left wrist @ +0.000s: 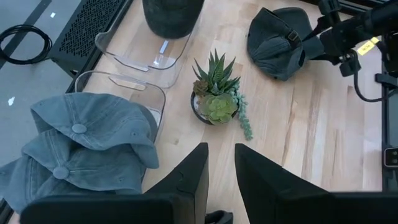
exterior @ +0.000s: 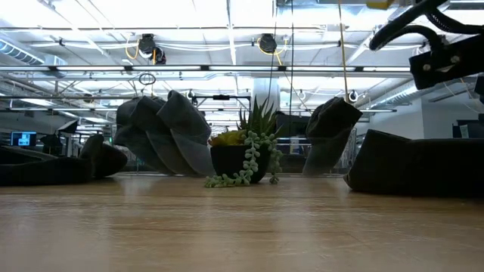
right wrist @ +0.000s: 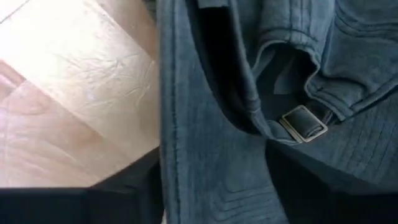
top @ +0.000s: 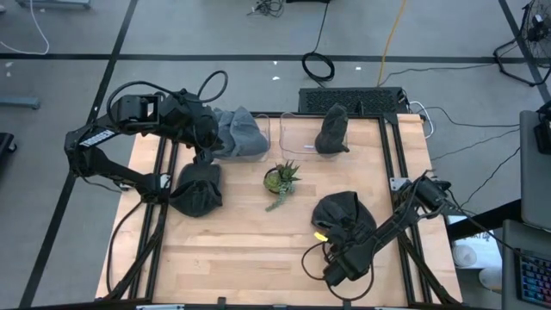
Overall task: Pick & Place hat
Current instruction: Put the right black cap into the right transparent bin
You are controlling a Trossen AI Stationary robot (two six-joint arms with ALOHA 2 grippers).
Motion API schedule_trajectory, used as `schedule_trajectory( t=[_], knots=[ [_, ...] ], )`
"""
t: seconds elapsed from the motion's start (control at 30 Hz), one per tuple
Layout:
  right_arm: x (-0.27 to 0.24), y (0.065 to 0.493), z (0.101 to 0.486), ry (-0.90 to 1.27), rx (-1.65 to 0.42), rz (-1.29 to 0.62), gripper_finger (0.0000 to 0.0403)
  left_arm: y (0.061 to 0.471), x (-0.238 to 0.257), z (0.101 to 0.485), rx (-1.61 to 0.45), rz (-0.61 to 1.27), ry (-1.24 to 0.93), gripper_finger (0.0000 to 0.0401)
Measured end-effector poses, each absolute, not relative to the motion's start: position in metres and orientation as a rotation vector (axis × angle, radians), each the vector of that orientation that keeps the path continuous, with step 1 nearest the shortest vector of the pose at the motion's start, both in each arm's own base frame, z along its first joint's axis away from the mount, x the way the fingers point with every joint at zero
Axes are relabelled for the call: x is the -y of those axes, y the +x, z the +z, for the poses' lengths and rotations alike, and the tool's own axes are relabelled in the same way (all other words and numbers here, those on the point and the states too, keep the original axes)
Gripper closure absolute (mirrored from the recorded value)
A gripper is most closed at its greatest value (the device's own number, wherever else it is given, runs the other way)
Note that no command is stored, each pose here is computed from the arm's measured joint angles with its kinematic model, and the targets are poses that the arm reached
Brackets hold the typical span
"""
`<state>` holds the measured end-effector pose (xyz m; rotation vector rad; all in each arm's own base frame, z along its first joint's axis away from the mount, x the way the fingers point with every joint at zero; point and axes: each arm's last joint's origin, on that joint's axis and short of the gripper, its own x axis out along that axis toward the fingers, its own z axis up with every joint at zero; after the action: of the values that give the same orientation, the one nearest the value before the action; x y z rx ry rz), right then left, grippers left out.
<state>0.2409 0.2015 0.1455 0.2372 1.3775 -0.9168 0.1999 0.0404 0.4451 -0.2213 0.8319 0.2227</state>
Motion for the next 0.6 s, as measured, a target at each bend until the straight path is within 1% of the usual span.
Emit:
schedule_trajectory(
  t=[0.1, 0.23, 0.27, 0.43, 0.6],
  knots=[
    [-0.201, 0.241, 0.145, 0.235, -1.381, -0.909, 0.0249, 0.2, -0.04, 0.445, -0.832, 0.223, -0.221, 0.0315],
    [-0.202, 0.242, 0.147, 0.218, -1.393, -0.868, 0.037, 0.2, -0.04, 0.445, -0.832, 0.223, -0.222, 0.0315],
    [-0.202, 0.241, 0.149, 0.211, -1.394, -0.858, 0.0385, 0.2, -0.04, 0.445, -0.832, 0.223, -0.222, 0.0315],
    [-0.198, 0.24, 0.161, 0.208, -1.366, -0.833, 0.0398, 0.2, -0.041, 0.445, -0.831, 0.222, -0.219, 0.0315],
    [-0.189, 0.236, 0.197, 0.246, -1.276, -0.748, 0.04, 0.2, -0.04, 0.445, -0.83, 0.223, -0.222, 0.0315]
  ],
)
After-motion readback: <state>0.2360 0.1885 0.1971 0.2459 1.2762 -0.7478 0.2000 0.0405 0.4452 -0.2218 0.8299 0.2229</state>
